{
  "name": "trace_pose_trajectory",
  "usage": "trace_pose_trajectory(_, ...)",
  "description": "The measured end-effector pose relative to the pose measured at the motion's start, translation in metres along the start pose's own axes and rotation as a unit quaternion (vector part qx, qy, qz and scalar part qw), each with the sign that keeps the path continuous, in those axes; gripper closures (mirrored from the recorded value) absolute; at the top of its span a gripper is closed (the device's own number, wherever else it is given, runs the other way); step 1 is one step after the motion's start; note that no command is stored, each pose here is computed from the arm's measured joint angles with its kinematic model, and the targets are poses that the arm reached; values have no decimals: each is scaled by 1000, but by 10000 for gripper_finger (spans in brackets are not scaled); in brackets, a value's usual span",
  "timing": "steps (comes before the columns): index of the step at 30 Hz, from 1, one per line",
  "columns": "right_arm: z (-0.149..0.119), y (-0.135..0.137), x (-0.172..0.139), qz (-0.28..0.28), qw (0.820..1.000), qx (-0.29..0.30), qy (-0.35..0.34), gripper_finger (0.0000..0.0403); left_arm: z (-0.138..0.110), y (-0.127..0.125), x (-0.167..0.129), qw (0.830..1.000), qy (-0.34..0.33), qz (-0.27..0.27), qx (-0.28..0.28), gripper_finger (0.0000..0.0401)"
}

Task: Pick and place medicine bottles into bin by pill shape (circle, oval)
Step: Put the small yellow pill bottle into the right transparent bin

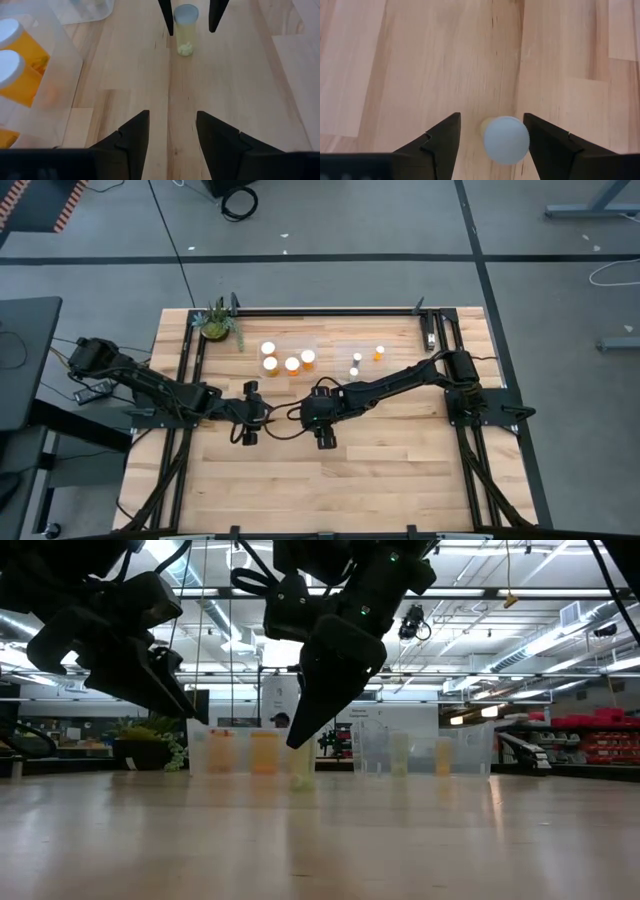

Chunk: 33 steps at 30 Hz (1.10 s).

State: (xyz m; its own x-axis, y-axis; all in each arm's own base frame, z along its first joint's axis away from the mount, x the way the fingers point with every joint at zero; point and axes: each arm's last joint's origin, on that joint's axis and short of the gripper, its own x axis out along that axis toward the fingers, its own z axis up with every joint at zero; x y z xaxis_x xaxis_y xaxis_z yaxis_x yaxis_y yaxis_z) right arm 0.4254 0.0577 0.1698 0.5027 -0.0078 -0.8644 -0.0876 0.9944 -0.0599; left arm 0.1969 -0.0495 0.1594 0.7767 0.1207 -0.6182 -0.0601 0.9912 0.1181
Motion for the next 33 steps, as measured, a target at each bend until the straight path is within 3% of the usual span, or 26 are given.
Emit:
trace_pose_trajectory(19, 0, -6, 0, -4, 1000, -14, 1, 268, 0, 0, 0, 1000, 0, 0, -3, 229)
trace_pose_trajectory(33, 1, -14, -14, -21, 1000, -11, 5, 270, 0, 0, 0, 1000, 0, 0, -4, 229)
